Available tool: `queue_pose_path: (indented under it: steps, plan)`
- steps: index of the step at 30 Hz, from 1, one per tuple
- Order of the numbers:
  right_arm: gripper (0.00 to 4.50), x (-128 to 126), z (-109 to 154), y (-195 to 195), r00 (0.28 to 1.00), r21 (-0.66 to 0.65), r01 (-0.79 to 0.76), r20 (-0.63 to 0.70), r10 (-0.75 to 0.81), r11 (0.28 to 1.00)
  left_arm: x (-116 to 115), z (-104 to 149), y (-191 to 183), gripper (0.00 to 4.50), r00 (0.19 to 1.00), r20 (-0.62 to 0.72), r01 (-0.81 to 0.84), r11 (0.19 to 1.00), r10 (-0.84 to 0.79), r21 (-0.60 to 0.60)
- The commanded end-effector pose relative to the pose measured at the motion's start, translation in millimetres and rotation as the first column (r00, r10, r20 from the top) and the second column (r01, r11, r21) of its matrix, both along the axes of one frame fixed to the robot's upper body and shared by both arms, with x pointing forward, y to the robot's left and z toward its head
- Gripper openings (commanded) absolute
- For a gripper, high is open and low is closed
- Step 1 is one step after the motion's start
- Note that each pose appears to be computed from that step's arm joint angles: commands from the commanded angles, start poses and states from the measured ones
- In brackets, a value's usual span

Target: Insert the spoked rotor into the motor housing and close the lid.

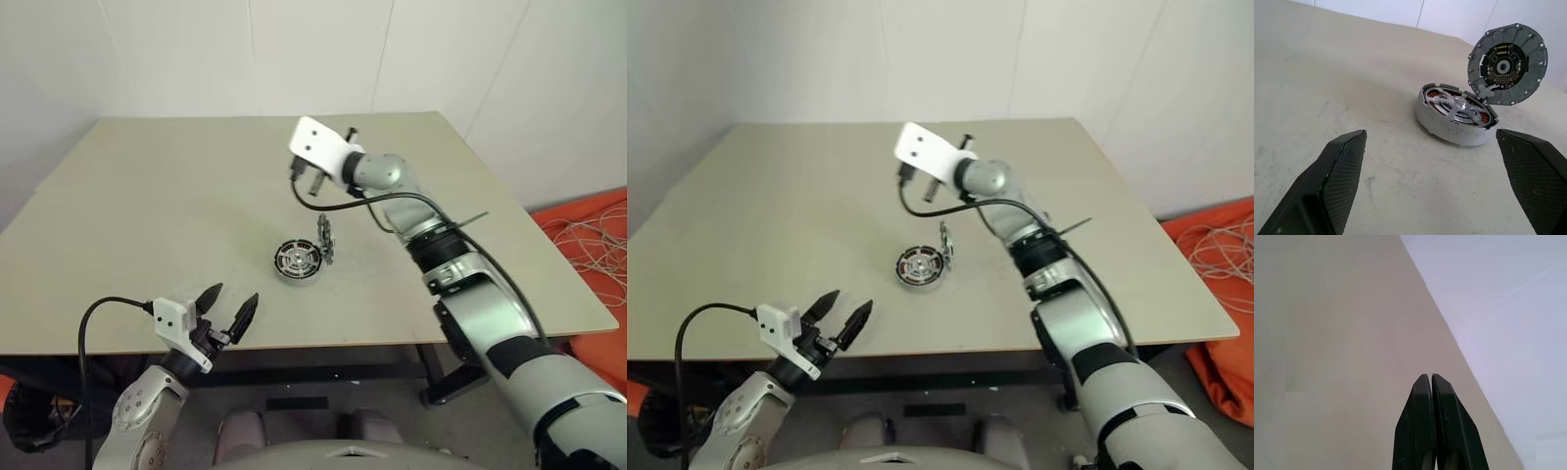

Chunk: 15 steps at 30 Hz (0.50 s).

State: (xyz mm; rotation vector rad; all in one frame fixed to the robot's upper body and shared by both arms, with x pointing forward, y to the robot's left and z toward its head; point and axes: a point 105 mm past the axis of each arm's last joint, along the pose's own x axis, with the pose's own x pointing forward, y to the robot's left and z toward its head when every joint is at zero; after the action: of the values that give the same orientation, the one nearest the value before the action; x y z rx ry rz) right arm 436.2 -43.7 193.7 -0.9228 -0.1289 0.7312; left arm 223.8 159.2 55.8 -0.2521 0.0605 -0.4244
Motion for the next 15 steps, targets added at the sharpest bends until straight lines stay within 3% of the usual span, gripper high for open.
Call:
queue_pose_path:
  steps: [1,3,5,9,13,15]
  plan:
    - [0.05,4,-2,-24,0.999,-0.152,0.013,0.049,-0.006,0.988,3,11,2,4.50,0.999,0.044,0.008,1.000,-0.008,0.000]
    - [0.05,-5,-25,-43,0.999,-0.292,-0.045,-0.023,0.040,0.955,2,10,3,4.50,0.999,0.041,0.011,1.000,-0.011,0.000]
    - [0.05,-16,-38,-52,0.990,-0.340,-0.119,-0.112,0.085,0.933,2,8,3,4.50,0.999,0.039,0.014,1.000,-0.014,0.000]
    - [0.05,-44,-54,-58,0.937,-0.259,-0.252,-0.307,0.168,0.932,0,5,4,4.50,0.999,0.036,0.020,1.000,-0.020,0.001]
    - [0.05,-53,-57,-58,0.917,-0.179,-0.255,-0.356,0.179,0.950,-1,3,4,4.50,0.999,0.035,0.024,1.000,-0.024,0.004]
    - [0.05,-58,-57,-50,0.899,-0.069,-0.248,-0.388,0.203,0.966,-1,2,4,4.50,0.999,0.035,0.025,1.000,-0.025,0.004]
